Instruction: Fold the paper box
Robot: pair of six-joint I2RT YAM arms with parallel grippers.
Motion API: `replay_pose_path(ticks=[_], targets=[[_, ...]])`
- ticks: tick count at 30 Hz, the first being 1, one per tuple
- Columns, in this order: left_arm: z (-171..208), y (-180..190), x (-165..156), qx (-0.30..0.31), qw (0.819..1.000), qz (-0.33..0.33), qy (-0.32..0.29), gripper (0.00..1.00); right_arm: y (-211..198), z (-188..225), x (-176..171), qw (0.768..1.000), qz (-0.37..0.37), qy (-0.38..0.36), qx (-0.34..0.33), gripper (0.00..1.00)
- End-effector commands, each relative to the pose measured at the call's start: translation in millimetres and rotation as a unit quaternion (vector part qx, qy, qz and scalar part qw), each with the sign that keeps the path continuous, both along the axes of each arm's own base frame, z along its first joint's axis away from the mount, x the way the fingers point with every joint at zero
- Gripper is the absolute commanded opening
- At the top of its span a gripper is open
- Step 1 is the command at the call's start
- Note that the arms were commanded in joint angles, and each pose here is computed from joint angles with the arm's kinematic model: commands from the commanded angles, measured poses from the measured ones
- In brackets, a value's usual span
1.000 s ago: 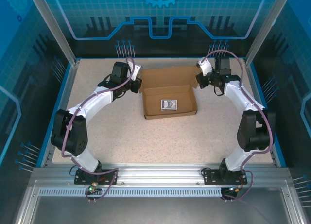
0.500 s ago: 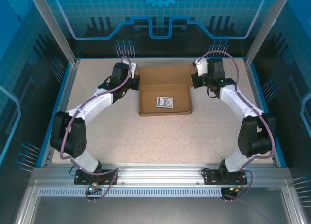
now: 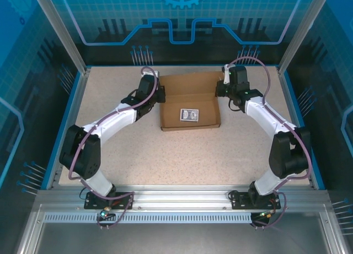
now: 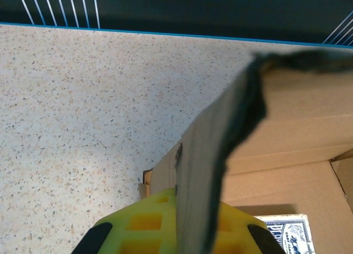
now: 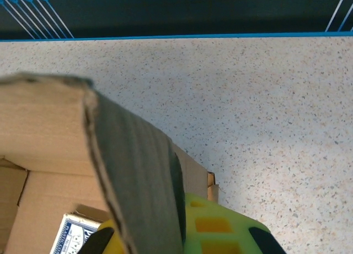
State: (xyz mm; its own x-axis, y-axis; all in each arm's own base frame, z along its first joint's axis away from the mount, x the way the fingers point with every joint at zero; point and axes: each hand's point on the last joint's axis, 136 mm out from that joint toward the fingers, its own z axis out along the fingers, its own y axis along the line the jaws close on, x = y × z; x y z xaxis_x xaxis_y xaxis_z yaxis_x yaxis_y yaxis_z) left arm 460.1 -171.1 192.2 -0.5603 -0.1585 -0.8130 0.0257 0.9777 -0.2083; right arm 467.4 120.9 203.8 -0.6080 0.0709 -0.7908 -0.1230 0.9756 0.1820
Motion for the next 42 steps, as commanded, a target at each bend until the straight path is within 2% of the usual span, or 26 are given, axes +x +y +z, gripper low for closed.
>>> replay_pose_path(ticks=[1,14,21,22,25,34,42], targets=[[9.4,-12.4,4.1,-0.03,0.999,0.017,-0.024,0.0,17.2,4.7,3.8,0.999,-0.014,-0.014,0.043,0.02],[-22.1,-16.7,-35.0,-0.009,0.998,0.023,-0.052,0.0,29.0,-4.7,-20.0,0.995,0.023,-0.063,0.072,0.01],[-41.2,-18.0,-56.1,0.014,0.998,0.005,-0.067,0.0,33.1,-10.0,-40.4,0.993,0.054,-0.089,0.062,0.01],[-43.6,-17.3,-57.9,0.016,0.998,0.003,-0.067,0.0,31.4,-22.4,-46.9,0.994,0.057,-0.081,0.056,0.01],[-55.4,-13.7,-67.0,0.026,0.998,0.0,-0.065,0.0,29.6,-28.2,-56.2,0.992,0.063,-0.093,0.049,0.04],[-88.3,-7.9,-94.6,0.042,0.998,-0.009,-0.049,0.02,18.7,-55.7,-85.9,0.993,0.047,-0.106,0.026,0.04],[-97.7,0.8,-108.8,0.048,0.998,-0.002,-0.047,0.08,8.1,-76.4,-107.6,0.994,0.027,-0.105,0.023,0.03]])
